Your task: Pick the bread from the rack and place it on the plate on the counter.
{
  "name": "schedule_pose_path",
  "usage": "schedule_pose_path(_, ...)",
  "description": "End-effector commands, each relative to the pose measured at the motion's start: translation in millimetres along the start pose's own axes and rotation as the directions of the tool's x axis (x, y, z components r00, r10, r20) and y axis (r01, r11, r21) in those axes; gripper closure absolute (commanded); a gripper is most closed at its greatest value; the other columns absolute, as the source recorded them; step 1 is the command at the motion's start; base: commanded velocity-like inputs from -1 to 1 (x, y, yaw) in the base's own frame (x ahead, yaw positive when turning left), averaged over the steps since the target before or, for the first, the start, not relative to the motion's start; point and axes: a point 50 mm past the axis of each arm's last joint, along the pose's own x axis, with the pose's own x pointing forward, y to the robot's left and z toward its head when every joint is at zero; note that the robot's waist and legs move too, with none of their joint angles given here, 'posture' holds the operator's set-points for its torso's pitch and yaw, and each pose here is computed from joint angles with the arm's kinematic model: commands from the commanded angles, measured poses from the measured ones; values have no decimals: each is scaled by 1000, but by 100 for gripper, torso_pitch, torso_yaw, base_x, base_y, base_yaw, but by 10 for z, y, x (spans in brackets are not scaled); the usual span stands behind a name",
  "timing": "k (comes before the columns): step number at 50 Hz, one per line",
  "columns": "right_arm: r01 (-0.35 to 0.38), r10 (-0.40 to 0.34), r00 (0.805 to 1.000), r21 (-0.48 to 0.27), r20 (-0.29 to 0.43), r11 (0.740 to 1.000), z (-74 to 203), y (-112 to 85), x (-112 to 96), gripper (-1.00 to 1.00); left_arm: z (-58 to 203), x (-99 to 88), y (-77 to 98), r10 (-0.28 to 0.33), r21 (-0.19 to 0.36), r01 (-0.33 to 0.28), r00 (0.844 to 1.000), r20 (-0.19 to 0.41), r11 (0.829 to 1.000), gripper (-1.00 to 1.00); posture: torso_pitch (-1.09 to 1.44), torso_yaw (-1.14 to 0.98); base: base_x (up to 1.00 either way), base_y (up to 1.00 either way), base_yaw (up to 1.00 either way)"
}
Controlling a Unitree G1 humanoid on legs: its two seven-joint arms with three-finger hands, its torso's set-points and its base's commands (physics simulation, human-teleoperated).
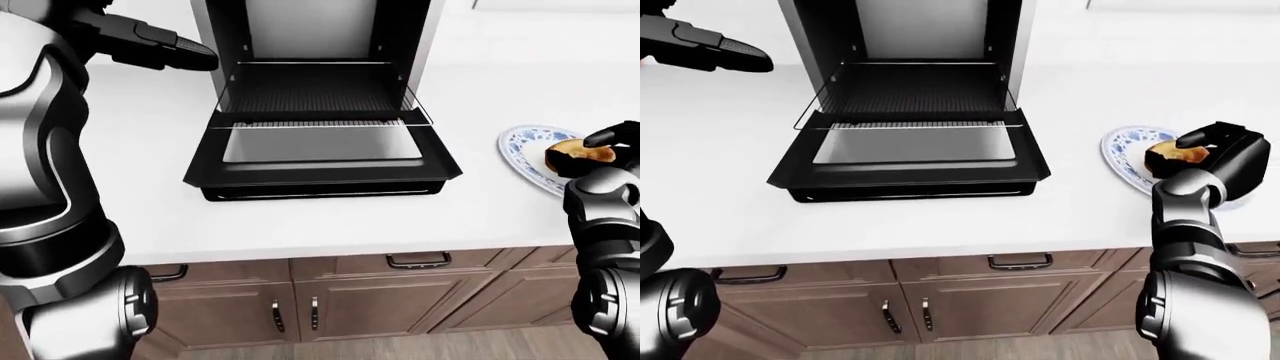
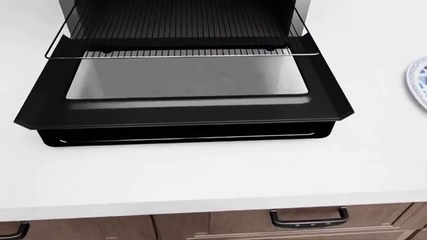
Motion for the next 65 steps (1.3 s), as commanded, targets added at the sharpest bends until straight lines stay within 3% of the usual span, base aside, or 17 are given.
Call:
schedule_pose_path(1,35,-40,997,73,73,997,266,-73,81,100,180,-28,63,26,12,-27,997,79,1000,-100,0,0,0,0,0)
schedule_pose_path(20,-7,4,999,88,33,996,218,0,40,100,177,-23,66,26,16,-28,997,78,999,-100,0,0,0,0,0)
schedule_pose_path(21,-14,11,999,89,32,996,219,13,34,91,180,-25,69,27,15,-28,996,79,999,-100,0,0,0,0,0)
schedule_pose_path(22,-22,19,999,94,29,995,222,24,29,100,180,-27,71,28,15,-29,996,79,999,-100,0,0,0,0,0)
schedule_pose_path(24,-29,26,999,93,27,995,221,36,22,80,180,-34,73,27,16,-29,996,79,999,-100,0,0,0,0,0)
schedule_pose_path(28,-38,35,999,90,29,995,227,48,17,-40,184,-36,81,30,16,-31,996,80,999,-100,0,0,0,0,0)
schedule_pose_path(29,-38,35,999,89,31,995,230,49,17,-44,185,-35,81,30,17,-32,996,80,999,-100,0,0,0,0,0)
schedule_pose_path(30,-38,36,999,89,31,995,230,52,14,-73,186,-36,81,30,17,-32,996,80,999,-100,0,0,0,0,0)
schedule_pose_path(35,-40,38,999,89,33,995,229,54,12,-98,197,-39,85,31,17,-33,996,81,999,-100,0,0,0,0,0)
schedule_pose_path(52,-47,43,998,89,47,995,280,-2,67,-100,234,-45,102,33,17,-34,996,87,999,-100,0,0,0,0,0)
schedule_pose_path(65,-62,41,992,175,121,983,697,-173,221,-100,229,2,61,26,14,-28,996,91,1000,-100,0,0,0,0,0)
